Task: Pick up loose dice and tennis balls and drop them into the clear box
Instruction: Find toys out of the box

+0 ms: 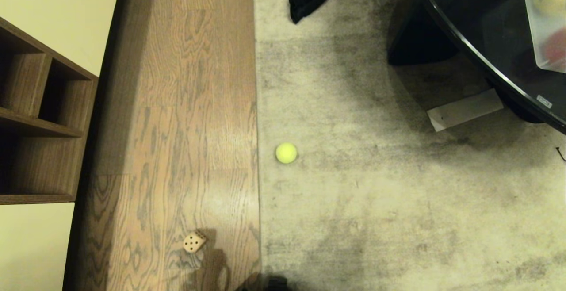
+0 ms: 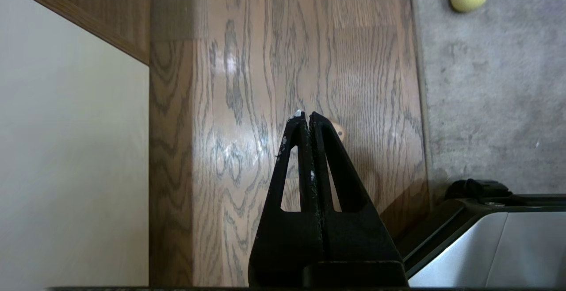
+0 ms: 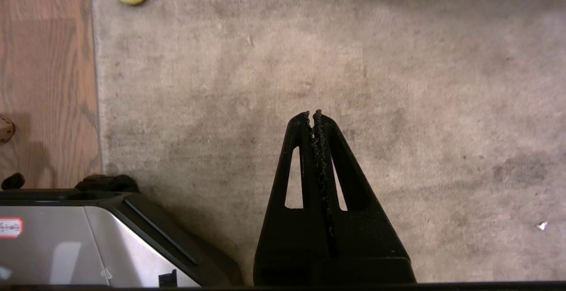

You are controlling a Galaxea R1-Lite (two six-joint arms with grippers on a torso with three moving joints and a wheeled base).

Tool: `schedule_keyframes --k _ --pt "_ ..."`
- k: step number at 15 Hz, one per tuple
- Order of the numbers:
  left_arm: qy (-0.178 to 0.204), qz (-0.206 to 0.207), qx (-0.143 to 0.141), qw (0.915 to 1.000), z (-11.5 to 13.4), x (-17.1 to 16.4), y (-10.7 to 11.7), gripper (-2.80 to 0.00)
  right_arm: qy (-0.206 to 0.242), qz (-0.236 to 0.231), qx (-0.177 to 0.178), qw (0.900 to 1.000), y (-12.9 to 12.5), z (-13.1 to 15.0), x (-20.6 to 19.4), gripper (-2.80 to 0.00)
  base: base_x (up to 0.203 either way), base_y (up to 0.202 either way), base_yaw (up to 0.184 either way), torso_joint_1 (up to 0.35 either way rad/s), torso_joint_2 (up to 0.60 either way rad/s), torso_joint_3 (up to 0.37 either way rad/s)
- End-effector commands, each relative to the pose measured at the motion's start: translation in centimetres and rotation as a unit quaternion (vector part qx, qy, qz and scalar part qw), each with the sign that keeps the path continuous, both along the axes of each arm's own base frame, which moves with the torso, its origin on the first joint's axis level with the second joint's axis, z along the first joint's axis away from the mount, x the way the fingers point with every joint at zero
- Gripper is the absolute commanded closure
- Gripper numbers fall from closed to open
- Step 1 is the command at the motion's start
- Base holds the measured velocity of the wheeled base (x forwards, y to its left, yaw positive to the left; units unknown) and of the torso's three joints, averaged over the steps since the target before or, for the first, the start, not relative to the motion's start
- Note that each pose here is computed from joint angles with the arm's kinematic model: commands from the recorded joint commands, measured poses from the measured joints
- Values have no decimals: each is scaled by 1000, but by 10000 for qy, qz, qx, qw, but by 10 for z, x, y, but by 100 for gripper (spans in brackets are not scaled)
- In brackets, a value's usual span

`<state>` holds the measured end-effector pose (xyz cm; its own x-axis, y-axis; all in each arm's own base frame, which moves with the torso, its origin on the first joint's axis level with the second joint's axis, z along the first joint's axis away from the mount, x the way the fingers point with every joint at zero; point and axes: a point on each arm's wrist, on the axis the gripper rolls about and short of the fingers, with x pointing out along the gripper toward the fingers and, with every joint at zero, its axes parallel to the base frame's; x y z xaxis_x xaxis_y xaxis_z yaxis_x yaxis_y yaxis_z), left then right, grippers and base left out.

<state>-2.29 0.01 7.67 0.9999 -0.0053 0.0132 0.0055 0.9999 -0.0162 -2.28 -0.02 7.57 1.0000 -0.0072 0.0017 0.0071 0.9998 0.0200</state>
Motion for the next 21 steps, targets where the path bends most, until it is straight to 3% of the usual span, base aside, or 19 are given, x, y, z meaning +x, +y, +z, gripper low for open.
schedule_keyframes --k 1,21 --pt "12 -4 -3 10000 0 0 0 0 1 5 0 10000 0 0 0 0 0 0 0 7 -2 -202" --pt "12 -3 -26 10000 0 0 0 0 9 2 0 10000 0 0 0 0 0 0 0 2 2 -196"
